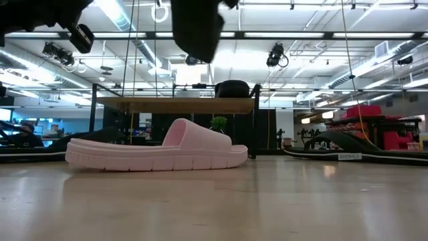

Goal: Pick and place slides into the shelf
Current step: Put the black slipper on the shelf

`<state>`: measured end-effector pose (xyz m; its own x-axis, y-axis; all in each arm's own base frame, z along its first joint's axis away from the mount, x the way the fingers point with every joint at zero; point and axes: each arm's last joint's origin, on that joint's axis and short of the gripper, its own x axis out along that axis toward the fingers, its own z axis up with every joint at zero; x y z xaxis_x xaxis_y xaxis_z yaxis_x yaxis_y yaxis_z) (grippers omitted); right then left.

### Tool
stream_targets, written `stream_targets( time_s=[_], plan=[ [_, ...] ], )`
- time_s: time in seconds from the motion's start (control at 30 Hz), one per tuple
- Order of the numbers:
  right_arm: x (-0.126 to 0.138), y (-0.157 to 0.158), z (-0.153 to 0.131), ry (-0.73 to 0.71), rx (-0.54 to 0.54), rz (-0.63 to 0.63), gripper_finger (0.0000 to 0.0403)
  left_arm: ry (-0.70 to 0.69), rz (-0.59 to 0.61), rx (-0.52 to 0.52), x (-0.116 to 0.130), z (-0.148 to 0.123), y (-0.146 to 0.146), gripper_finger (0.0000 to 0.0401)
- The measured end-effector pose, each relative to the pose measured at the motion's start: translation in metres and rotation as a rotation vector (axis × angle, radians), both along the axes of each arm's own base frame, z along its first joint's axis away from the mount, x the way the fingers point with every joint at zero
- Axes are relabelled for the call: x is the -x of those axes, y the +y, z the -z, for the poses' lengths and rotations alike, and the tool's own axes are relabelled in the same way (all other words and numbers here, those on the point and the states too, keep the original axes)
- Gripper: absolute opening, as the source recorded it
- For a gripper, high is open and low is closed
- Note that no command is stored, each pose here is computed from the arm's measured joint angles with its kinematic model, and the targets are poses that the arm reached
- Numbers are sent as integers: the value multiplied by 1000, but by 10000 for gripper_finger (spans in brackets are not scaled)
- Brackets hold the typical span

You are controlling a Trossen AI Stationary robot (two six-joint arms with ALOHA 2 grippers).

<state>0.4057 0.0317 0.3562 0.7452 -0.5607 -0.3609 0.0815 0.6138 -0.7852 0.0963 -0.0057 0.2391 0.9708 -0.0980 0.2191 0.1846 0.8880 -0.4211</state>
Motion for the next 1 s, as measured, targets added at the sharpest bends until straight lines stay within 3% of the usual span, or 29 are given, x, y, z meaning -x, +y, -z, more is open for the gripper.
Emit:
stream_targets(
  time_s=[0.1, 0.2, 0.27, 0.47, 0.57, 0.8, 1.0],
  plan=[
    [-6, -44, -8, 9, 61, -87, 9, -4, -1, -6, 0, -1, 0, 18],
    [-6, -91, -7, -27, -22, -156, 9, 5, -2, -8, 0, -1, 0, 20],
    [-5, -122, -4, -60, -73, -136, 9, 21, -2, -9, 0, 1, 0, 18],
    [1, -189, 4, -94, -45, -65, 9, 33, -2, -11, 0, 2, 0, 10],
    [2, -206, 7, -148, -87, -85, 9, 33, -1, -11, 0, 2, 0, 12],
    [-11, -225, 46, -63, -133, -62, 9, 39, -1, -11, 0, 2, 0, 20],
    [-22, -221, 66, 81, 40, 105, 9, 52, -1, -10, -1, 4, 0, 9]
  ],
)
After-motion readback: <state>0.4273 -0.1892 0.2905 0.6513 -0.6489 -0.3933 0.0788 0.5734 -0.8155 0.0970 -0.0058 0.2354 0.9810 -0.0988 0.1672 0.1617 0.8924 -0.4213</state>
